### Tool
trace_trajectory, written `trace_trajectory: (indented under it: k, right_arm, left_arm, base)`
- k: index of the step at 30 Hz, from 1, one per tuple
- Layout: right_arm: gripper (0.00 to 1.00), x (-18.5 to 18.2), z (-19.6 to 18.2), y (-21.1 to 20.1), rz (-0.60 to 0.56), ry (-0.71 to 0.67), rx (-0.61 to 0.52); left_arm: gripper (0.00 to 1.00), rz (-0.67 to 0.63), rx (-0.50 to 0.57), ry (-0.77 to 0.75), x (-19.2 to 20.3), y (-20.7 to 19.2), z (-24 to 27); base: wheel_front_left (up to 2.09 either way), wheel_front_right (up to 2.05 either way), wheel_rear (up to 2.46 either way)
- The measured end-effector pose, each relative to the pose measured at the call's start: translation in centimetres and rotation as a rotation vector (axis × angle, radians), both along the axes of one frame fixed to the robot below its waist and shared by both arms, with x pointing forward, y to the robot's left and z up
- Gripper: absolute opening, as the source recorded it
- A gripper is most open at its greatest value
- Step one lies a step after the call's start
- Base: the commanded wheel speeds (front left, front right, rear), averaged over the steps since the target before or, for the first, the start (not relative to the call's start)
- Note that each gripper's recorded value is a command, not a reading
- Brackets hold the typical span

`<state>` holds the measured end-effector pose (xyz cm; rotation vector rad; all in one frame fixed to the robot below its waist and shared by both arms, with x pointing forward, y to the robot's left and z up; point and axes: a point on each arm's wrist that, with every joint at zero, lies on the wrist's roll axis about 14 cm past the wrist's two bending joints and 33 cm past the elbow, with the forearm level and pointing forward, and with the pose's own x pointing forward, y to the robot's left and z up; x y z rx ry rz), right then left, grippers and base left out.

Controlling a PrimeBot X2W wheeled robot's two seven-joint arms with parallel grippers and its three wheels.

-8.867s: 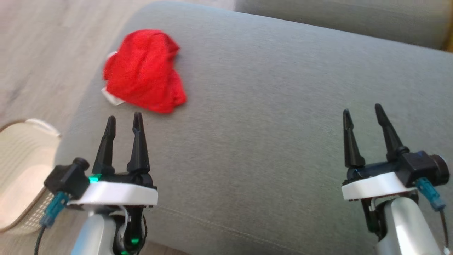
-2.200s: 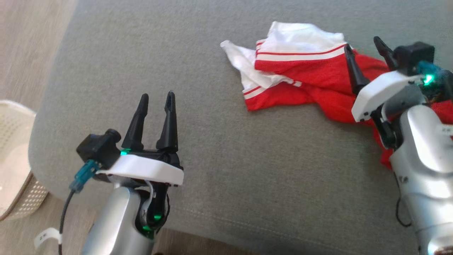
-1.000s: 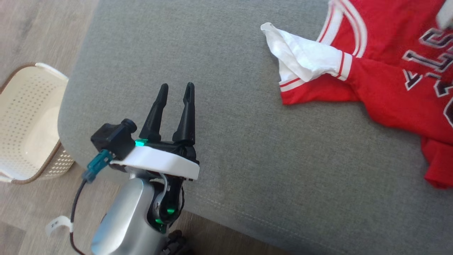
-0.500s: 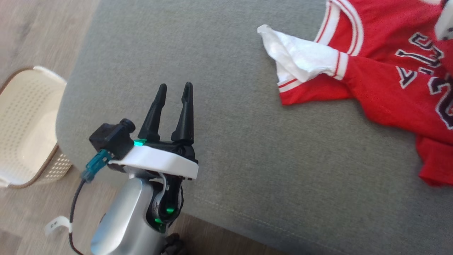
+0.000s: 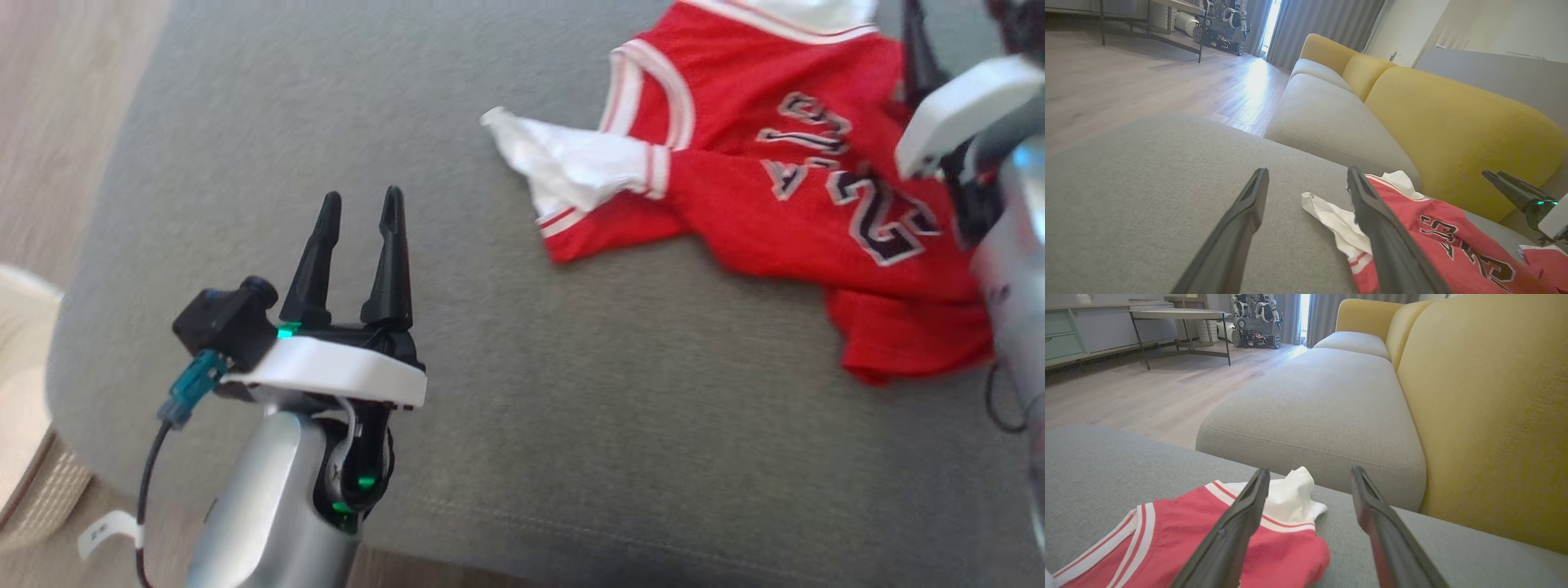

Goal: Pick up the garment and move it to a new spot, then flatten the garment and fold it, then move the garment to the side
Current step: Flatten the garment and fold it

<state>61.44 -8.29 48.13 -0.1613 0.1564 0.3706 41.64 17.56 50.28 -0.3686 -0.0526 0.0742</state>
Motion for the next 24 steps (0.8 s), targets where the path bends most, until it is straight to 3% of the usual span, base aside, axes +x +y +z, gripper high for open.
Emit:
trace_trajectory:
  k: [13,20,24]
  right_arm:
    - [1.0,-7.7,4.7,-5.3,-0.103,-0.207,0.131]
    - [1.0,-14.8,2.0,-6.9,-0.206,-0.184,0.225]
    - [1.0,-17.1,1.9,-8.0,-0.256,-0.195,0.253]
  left_arm:
    - [1.0,-0.091,-0.026,-0.093,0.5,-3.4,3.0]
    - [1.0,-0.124,-0.031,-0.062,-0.8,-4.6,1.9]
    - [1.0,-0.143,-0.029,-0.037,-0.9,-5.2,1.0]
  base:
    - [0.0,0.0,0.0]
    - [0.0,0.0,0.0]
    - [0.0,0.0,0.0]
